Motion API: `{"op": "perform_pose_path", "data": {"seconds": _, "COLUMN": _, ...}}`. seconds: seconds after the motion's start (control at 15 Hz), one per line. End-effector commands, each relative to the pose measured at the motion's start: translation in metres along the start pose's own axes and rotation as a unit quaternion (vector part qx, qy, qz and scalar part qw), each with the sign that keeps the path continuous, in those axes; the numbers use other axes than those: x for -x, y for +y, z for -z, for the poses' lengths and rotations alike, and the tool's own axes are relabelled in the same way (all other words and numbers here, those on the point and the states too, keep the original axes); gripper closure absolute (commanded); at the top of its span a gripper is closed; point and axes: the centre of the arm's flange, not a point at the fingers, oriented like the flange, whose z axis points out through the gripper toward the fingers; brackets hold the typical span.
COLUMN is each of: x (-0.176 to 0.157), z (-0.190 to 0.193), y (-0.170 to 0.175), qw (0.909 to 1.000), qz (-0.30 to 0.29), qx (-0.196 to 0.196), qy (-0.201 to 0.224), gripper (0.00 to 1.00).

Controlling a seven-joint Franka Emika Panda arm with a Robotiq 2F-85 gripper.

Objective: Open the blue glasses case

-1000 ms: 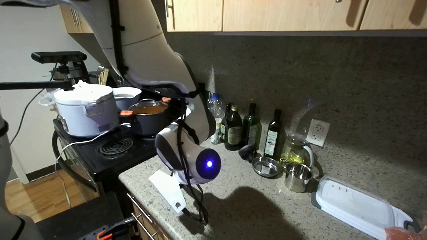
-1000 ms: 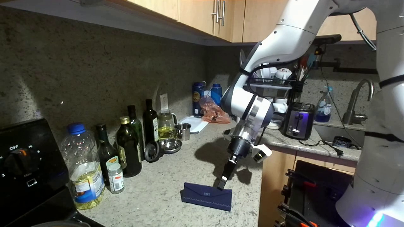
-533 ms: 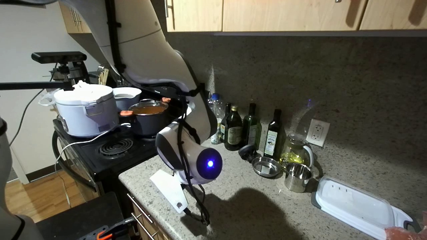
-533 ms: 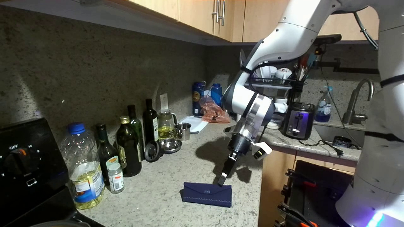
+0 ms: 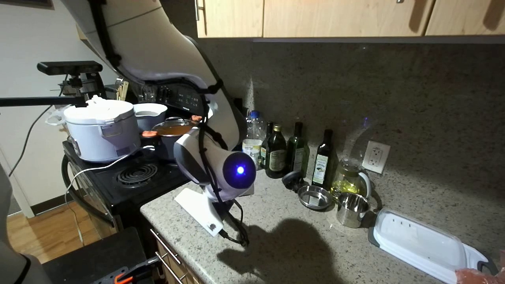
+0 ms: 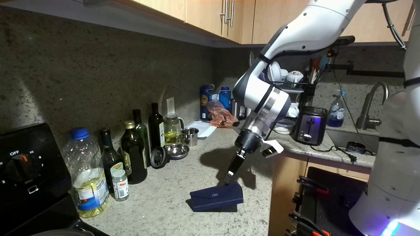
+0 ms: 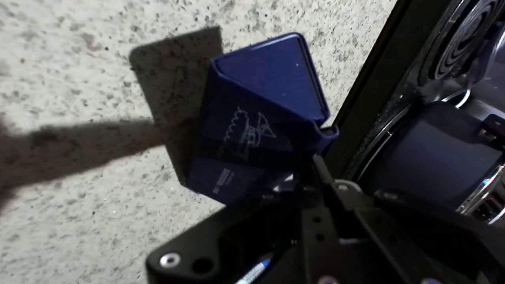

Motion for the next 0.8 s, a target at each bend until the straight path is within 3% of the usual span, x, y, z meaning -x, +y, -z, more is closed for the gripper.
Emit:
{"op": "perform_pose_path", "data": {"seconds": 0.0, "x": -0.004, "z": 0.017, "y": -0.030, "qw": 0.9996, "qz": 0.016, "qx": 0.023, "qy": 0.005, "gripper": 0.99}}
{"op": "perform_pose_path", "data": {"seconds": 0.33, "x": -0.015, "z": 0.015, "y": -0.036, "qw": 0.9991, "qz": 0.024, "qx": 0.036, "qy": -0.001, "gripper": 0.99}}
{"op": "perform_pose_path", "data": {"seconds": 0.67, "x": -0.028, "z": -0.013, "y": -0.045, "qw": 0.9966, "qz": 0.029, "qx": 0.065, "qy": -0.042, "gripper": 0.99}}
{"op": "perform_pose_path", "data": {"seconds": 0.73, "x": -0.033, "z": -0.021, "y": -0.051, "qw": 0.9948, "qz": 0.028, "qx": 0.082, "qy": -0.054, "gripper": 0.87}}
